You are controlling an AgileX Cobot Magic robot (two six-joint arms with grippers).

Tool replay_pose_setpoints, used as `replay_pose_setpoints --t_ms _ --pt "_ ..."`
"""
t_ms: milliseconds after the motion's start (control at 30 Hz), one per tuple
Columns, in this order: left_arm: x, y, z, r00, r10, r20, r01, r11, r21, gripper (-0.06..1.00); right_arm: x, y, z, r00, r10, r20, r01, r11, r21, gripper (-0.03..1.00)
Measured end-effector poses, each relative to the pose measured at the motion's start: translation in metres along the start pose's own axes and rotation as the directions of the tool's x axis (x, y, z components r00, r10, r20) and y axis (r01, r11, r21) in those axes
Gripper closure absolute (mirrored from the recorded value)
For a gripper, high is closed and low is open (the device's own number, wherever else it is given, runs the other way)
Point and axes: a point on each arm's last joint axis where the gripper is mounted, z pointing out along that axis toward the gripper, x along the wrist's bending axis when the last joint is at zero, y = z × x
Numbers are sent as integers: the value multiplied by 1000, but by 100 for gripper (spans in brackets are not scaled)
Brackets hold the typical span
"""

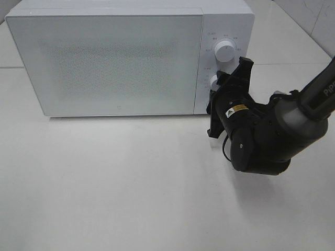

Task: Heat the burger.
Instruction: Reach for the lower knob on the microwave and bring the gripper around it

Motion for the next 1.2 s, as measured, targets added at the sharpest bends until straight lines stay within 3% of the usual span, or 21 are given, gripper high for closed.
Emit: replay_pose_setpoints --t_ms 967,1133,1200 --pt "0 0 0 1000 0 0 0 1000 0 -5 0 2 0 999 -54 0 54 998 -21 52" --pt "0 0 0 1000 0 0 0 1000 0 -5 -1 -4 0 996 -89 12 89 996 17 39" --pt "0 0 0 1000 0 0 0 1000 0 -5 -2 -8 -2 993 -116 19 115 992 46 26"
